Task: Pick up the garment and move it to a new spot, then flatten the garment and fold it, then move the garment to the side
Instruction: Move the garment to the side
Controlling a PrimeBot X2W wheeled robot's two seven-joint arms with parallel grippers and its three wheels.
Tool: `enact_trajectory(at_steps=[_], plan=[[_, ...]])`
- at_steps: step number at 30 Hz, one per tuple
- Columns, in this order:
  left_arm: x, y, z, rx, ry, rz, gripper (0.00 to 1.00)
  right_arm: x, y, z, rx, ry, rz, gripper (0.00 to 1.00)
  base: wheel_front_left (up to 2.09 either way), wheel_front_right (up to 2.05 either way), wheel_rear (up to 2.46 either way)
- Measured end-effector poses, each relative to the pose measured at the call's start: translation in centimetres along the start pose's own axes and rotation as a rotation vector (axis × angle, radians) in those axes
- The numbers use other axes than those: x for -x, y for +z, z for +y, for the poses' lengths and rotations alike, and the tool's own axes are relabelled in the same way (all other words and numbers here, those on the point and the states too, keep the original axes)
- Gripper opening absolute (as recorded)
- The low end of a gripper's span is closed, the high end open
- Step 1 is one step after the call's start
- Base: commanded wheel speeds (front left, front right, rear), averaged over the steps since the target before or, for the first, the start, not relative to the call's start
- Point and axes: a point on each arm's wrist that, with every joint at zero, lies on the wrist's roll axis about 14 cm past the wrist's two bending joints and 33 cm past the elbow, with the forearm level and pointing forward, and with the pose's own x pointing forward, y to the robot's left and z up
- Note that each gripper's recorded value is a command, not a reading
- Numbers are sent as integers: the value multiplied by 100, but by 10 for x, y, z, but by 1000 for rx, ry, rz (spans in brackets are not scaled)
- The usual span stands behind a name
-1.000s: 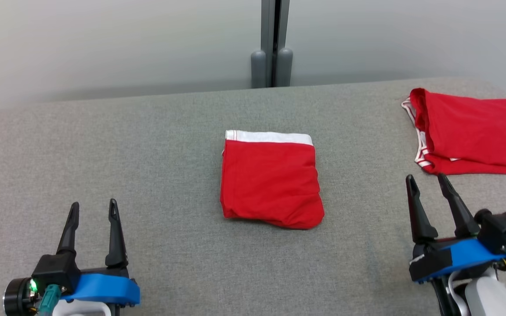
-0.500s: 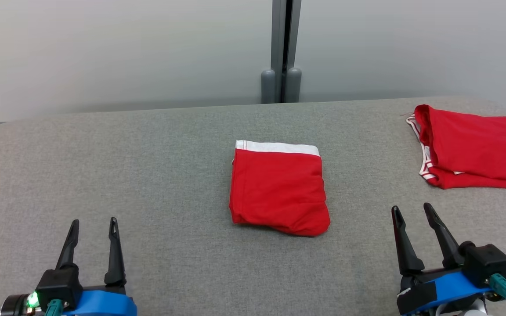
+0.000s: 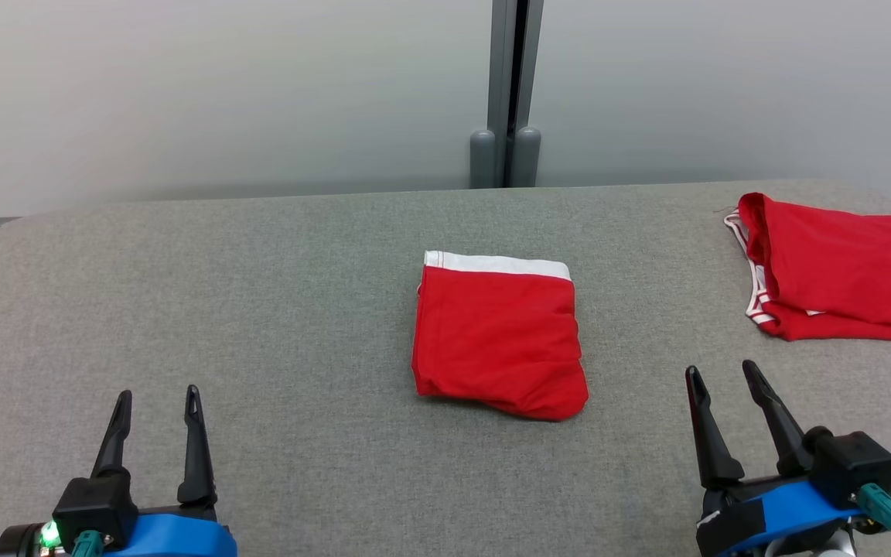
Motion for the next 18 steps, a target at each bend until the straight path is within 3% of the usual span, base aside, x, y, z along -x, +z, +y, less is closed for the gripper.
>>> enact_trajectory(at_steps=[18], plan=[[0,0,4,2,12,3,100,2,-13,-1,-5,-8,47,100,0,0,0]])
